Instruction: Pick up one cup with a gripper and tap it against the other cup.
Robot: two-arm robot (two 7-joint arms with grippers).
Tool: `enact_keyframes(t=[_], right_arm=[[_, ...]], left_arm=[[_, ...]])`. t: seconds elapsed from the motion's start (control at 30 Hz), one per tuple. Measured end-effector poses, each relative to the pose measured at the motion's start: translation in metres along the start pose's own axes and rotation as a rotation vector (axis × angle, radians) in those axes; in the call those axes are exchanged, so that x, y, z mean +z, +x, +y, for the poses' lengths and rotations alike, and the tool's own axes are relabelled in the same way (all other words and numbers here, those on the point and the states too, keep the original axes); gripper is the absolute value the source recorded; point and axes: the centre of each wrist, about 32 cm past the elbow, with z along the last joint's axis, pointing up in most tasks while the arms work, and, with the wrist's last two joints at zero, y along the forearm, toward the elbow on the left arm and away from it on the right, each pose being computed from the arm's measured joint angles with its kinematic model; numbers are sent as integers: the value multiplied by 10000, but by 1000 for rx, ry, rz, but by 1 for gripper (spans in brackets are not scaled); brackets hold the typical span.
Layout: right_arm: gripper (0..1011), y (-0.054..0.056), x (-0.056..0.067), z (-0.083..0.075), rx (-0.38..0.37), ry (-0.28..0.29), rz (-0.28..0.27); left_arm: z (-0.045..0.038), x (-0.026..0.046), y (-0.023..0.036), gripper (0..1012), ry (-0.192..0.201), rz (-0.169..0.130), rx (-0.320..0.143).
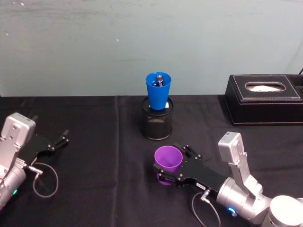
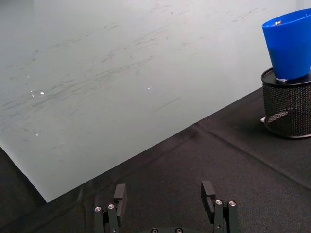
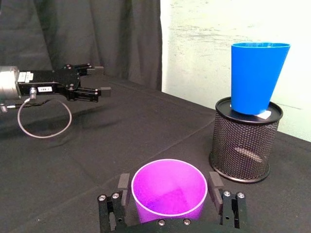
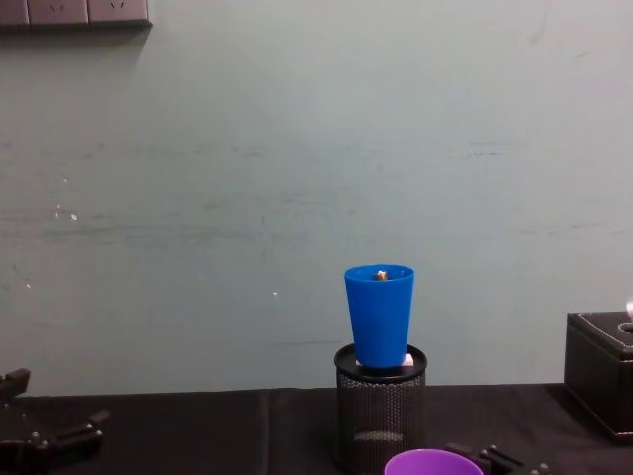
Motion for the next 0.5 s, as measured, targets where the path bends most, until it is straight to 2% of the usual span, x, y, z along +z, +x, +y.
enact_keyframes(t=[0.5], right_arm=[[1003,-13,-32,22,3,-7,-1]], left_arm=[[0,0,0,1000,0,0,0]])
